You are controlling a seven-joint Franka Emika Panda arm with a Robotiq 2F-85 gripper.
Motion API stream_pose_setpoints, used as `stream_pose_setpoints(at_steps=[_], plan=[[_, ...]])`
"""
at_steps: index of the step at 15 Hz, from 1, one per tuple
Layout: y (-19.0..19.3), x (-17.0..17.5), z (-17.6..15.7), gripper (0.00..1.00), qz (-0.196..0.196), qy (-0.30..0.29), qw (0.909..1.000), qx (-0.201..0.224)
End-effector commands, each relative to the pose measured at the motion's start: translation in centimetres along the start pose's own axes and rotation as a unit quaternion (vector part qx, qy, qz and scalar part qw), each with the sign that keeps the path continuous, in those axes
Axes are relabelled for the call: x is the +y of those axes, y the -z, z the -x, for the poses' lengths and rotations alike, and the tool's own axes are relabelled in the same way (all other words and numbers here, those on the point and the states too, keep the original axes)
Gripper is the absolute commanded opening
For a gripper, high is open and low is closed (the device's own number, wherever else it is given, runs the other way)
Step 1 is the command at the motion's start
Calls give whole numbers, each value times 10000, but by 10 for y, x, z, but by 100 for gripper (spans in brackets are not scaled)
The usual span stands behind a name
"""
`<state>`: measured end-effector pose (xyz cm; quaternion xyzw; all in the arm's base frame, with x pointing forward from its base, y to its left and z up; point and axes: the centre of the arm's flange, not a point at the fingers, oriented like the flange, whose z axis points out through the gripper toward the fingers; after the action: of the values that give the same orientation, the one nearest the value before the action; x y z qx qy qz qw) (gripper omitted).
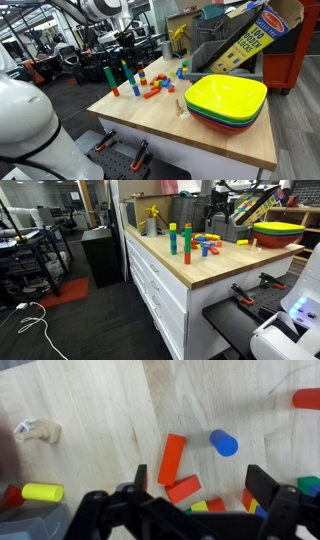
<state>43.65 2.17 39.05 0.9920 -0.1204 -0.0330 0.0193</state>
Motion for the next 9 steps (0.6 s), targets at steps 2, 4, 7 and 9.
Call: stream_pose_setpoints(at_steps=[2,4,7,9], plan=[[-13,-21,8,100,-136,318,9988,-356],[-20,-27,5,100,-230,359,9983,-399],[-31,-29,-2,100,-367,427,9974,-458],[-40,-28,-9,100,-436,503,9966,-477]])
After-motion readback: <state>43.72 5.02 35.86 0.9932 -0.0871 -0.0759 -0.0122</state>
